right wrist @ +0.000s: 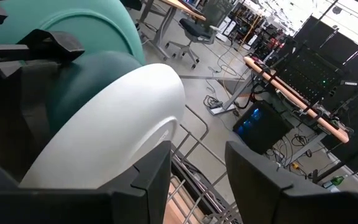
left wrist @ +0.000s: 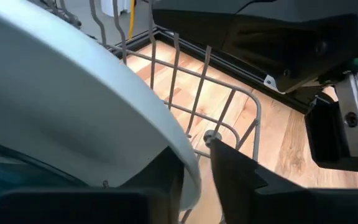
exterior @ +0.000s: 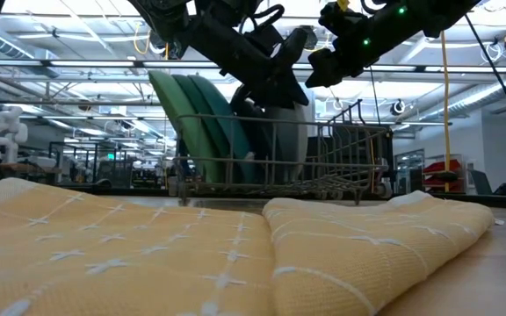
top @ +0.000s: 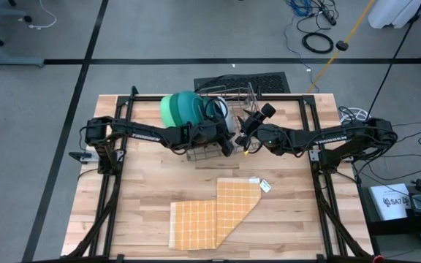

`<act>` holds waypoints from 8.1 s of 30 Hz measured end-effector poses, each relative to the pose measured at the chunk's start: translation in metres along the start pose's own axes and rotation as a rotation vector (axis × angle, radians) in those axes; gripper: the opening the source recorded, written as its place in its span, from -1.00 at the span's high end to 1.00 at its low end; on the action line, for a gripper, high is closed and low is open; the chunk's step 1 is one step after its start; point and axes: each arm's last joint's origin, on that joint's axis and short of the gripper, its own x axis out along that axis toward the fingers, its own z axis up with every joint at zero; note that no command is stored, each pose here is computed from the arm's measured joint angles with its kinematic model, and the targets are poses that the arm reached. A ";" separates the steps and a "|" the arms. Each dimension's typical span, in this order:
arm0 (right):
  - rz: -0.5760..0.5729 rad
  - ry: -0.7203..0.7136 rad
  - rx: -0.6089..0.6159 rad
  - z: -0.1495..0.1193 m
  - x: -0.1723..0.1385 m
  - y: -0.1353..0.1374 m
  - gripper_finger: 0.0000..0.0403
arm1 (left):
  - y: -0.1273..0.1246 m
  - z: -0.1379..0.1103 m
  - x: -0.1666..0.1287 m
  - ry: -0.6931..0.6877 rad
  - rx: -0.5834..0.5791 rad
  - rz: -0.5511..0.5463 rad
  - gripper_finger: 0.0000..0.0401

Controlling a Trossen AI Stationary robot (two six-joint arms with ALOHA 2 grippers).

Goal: Sort dishes
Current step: Put the white plate on the dish rack, then return to Home Position

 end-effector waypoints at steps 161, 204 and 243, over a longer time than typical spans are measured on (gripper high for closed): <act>0.872 -0.560 0.354 -0.135 -0.128 -0.054 1.00 | 0.077 -0.148 -0.234 -0.422 0.263 -0.204 0.98; 0.918 -0.554 0.300 -0.145 -0.132 -0.058 1.00 | 0.098 -0.156 -0.256 -0.392 0.347 -0.264 0.98; 0.952 -0.522 0.291 -0.148 -0.132 -0.055 1.00 | 0.093 -0.164 -0.249 -0.278 0.355 -0.352 0.98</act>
